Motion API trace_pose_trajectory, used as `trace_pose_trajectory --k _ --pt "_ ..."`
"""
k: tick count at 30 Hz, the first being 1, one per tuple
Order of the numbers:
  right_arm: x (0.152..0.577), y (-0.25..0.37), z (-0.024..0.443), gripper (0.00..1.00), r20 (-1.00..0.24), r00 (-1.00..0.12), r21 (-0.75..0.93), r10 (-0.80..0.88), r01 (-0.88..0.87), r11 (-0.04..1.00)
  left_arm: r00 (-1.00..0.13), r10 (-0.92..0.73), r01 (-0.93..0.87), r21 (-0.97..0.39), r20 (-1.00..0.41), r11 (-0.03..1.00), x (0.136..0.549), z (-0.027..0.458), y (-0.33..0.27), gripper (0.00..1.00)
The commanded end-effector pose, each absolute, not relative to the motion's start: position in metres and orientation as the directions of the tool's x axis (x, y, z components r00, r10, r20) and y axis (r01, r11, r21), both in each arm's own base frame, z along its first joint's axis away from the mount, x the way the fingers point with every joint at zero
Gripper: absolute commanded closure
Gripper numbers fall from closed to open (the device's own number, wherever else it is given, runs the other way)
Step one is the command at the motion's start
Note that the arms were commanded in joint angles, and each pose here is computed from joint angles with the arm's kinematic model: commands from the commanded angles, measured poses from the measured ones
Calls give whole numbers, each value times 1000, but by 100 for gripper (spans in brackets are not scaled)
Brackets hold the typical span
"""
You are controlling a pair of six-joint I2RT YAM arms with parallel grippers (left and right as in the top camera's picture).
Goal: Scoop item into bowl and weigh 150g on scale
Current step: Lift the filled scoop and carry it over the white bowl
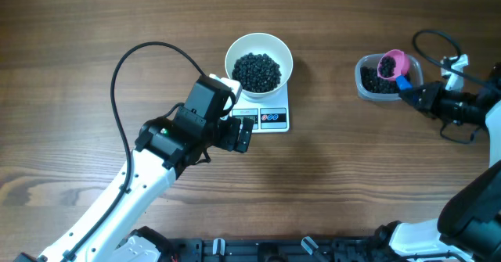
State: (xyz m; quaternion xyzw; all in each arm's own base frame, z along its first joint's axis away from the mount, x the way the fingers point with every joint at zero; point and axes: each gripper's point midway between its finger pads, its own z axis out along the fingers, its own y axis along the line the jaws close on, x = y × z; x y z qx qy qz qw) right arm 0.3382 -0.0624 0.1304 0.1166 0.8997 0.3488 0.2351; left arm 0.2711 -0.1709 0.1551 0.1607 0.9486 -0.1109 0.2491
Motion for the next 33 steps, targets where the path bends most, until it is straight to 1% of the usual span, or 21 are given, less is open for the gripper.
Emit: trace_pose_trajectory --k 1,2,3,6,7,11,16,21,25,27,31,33 --pt "345 -47 155 96 -341 -839 796 425 -16 606 -827 258 366 -129 -500 922 270 151 -169 0" --pt "347 -41 167 96 -348 -830 832 436 -60 551 -826 258 366 -129 -501 922 270 151 -169 0" --pt "348 -33 183 96 -346 -820 875 456 -106 472 -827 258 365 -129 -500 922 270 151 -169 0" --pt "349 -28 196 96 -337 -815 903 471 -139 406 -827 258 366 -129 -500 922 270 151 -169 0" --pt "349 -26 198 96 -317 -819 914 478 -128 386 -827 258 365 -129 -500 922 270 151 -169 0" --pt "352 -9 199 96 -296 -843 922 450 -128 366 -826 258 366 -129 -501 922 270 151 -169 0" --pt "362 40 202 96 -292 -891 925 347 -171 340 -827 258 365 -129 -500 922 270 151 -169 0" --pt "385 91 218 96 -413 -878 885 240 -325 334 -827 258 366 -129 -500 922 270 151 -169 0" --pt "407 122 228 96 -510 -833 828 215 -408 384 -827 258 366 -129 -500 922 270 151 -169 0" --pt "409 138 230 96 -554 -811 798 187 -454 395 -826 258 366 -129 -501 922 270 151 -169 0" --pt "410 167 219 96 -556 -816 776 158 -441 452 -826 258 366 -129 -501 922 270 151 -169 0" --pt "414 179 210 96 -573 -806 741 148 -433 514 -826 258 366 -129 -501 922 270 151 -169 0"
